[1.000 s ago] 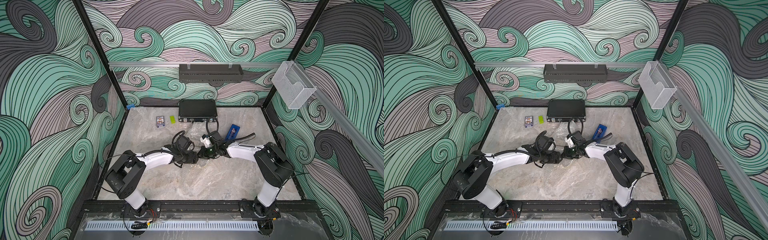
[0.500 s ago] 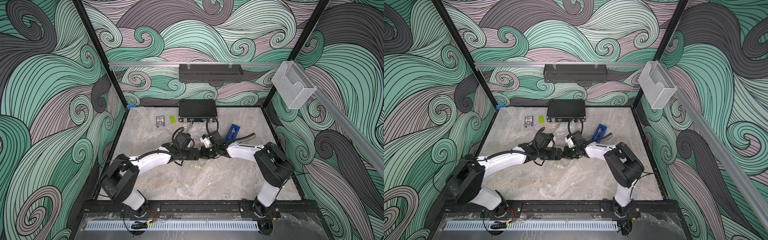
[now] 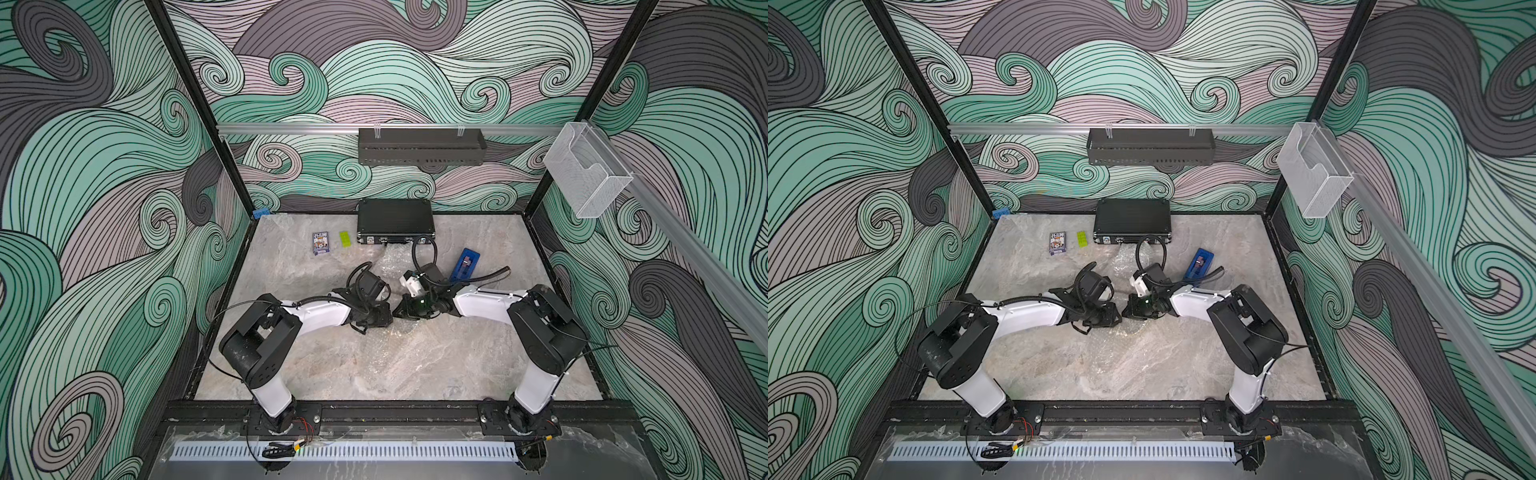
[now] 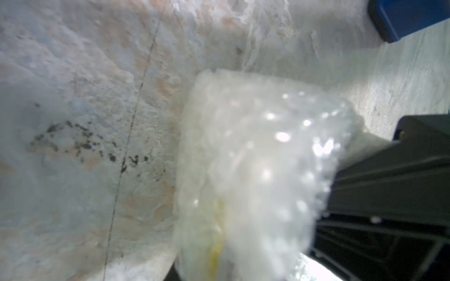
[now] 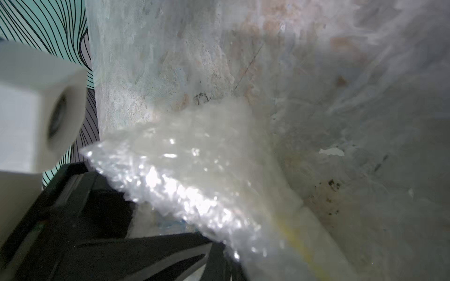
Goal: Wrap bowls in bubble wrap
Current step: Wrap the bowl in bubble wrap.
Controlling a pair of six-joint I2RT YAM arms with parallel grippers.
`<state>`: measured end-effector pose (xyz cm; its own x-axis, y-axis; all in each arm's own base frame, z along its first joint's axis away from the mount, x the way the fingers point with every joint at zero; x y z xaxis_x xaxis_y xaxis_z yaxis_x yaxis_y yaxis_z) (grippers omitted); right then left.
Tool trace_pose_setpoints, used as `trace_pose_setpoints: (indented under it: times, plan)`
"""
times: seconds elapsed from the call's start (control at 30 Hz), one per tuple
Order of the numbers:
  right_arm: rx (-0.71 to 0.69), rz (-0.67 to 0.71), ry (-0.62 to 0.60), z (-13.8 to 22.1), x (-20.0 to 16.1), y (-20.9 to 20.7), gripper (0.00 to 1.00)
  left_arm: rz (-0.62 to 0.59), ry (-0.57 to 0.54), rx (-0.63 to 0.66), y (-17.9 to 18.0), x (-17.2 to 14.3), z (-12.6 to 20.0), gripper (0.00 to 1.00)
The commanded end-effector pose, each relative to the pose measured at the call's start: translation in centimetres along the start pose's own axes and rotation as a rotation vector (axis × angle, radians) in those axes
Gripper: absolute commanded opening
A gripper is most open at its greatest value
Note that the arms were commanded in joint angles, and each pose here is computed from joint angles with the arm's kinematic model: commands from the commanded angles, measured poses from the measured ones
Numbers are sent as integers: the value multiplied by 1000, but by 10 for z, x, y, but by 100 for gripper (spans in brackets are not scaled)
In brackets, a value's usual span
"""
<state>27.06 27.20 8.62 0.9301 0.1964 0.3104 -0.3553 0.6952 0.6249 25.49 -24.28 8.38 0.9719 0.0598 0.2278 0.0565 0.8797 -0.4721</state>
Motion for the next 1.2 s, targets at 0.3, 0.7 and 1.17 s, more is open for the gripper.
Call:
trace_pose_setpoints:
  times: [0.3,0.7,1.17]
  plan:
    - [-31,248,-230,87,-9,39,59,13,47,48,10,-7,-8,27]
    - [146,538,-267,73,-113,81,71,36,50,58,12,-4,-11,26]
    - [83,556,-251,6,-135,135,79,30,37,88,16,-3,-7,24]
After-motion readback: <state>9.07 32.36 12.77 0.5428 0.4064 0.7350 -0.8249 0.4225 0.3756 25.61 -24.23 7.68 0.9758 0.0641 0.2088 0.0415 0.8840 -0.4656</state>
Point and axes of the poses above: each gripper's point midway between its finger pads, its own z axis back along the fingers, its own y axis along the line the jaws close on, x = y × z, the point moved 6 cm from there along z, back along the fingers, and after that the axes turned 7 degrees about z, right-handed, at the moved point
